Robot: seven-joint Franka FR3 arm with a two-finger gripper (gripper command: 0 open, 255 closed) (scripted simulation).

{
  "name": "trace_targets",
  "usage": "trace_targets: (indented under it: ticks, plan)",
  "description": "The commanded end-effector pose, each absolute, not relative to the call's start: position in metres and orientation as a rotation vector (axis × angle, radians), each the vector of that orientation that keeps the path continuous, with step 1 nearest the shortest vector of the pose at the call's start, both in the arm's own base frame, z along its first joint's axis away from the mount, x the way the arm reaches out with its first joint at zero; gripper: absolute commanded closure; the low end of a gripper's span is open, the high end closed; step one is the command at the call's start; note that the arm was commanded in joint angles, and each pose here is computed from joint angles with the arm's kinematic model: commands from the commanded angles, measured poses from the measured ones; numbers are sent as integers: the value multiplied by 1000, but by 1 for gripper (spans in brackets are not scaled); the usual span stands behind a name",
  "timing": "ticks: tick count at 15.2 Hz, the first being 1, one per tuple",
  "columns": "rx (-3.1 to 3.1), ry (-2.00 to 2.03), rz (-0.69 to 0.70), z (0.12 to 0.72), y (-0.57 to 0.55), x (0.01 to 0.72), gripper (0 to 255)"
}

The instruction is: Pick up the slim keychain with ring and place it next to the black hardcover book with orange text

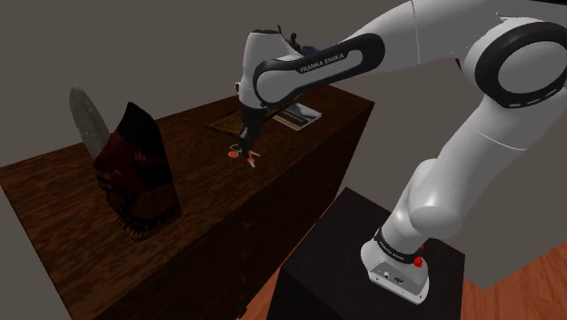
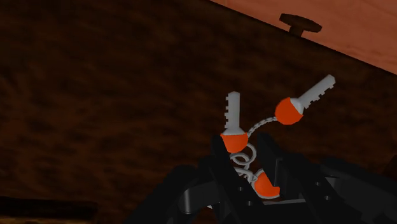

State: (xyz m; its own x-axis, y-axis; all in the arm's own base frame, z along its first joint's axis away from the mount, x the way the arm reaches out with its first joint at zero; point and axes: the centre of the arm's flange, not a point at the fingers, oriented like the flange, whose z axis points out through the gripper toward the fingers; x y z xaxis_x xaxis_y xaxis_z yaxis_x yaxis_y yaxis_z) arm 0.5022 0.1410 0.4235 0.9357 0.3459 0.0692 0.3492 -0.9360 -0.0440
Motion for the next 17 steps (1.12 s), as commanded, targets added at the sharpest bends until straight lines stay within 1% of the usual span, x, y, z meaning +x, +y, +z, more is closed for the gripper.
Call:
trace_targets:
  ticks: [1,17]
  plan:
    - [-3035,-547,-93,424,116,499,255]
    - [-3035,-547,-93,424,-91,459,255]
